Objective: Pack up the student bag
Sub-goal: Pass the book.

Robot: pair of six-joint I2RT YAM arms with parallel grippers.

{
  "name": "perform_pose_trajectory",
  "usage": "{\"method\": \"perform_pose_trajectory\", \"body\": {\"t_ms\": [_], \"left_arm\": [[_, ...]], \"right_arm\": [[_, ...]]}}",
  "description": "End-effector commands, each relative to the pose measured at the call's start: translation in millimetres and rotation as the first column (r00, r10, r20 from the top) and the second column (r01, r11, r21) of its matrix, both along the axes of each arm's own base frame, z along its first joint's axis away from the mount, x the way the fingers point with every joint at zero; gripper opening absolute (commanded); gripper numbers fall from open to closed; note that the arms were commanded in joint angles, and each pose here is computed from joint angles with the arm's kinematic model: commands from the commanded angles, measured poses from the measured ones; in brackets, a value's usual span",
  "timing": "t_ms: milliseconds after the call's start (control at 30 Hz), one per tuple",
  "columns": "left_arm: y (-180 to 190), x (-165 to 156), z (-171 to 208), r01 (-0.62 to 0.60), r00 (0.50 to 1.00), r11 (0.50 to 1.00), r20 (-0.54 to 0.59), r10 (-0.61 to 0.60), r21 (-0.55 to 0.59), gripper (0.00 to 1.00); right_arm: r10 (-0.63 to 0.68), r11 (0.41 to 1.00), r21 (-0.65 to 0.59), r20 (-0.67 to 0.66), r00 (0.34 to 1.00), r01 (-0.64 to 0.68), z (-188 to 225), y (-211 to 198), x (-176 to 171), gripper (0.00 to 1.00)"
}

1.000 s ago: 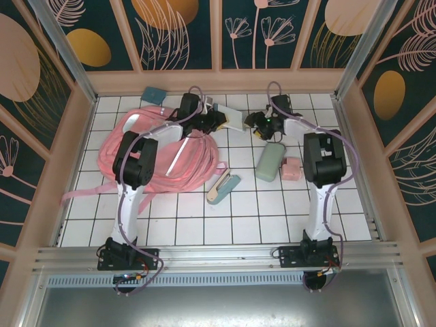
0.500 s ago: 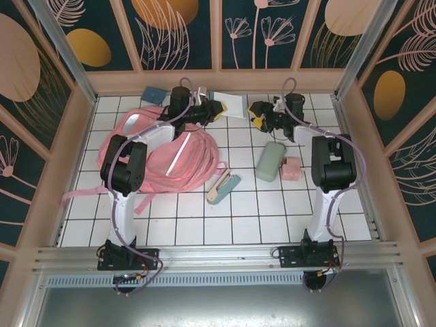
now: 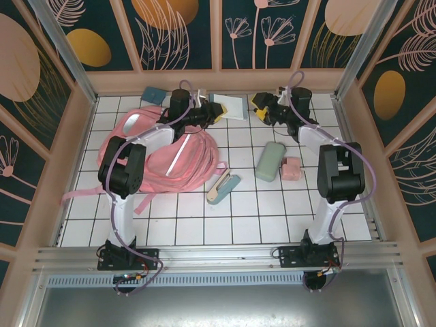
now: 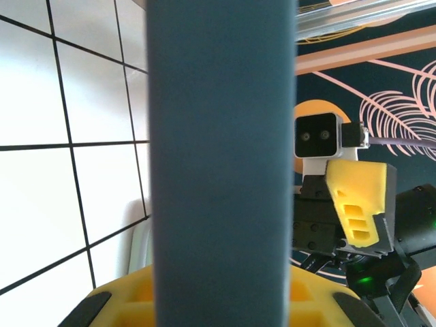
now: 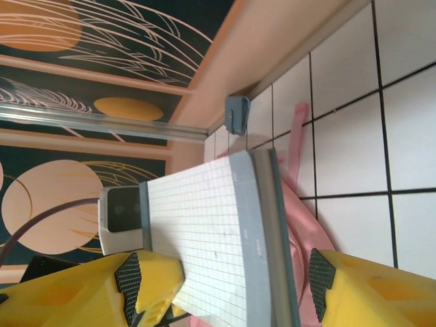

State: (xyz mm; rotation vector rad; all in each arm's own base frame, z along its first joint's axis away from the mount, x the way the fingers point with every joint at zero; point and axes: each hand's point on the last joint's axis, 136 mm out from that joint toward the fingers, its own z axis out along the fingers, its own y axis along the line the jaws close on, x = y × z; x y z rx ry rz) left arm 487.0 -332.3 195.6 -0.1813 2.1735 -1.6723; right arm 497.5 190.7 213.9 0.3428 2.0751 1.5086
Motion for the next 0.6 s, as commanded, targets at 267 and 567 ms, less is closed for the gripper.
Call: {"method": "perform_pose_trajectory", "body": {"t_ms": [267,567], "left_arm": [[1.9,-21.0,57.9,0.039,0.992,0.995,0.126,-0.027,-0.094,0.00],[1.5,-29.0,73.1,0.067,0.988,0.988,0.146,-0.047,-0.136,0.00]], "right_arm": [[0.149,0.989,0.013,0.046,0.988,-0.149,9.1,47.9,-7.6,0.70],[0.184,0.980,0.065,0.025,0.983,-0.185,1.0,53.0,-9.0,0.70]]}}
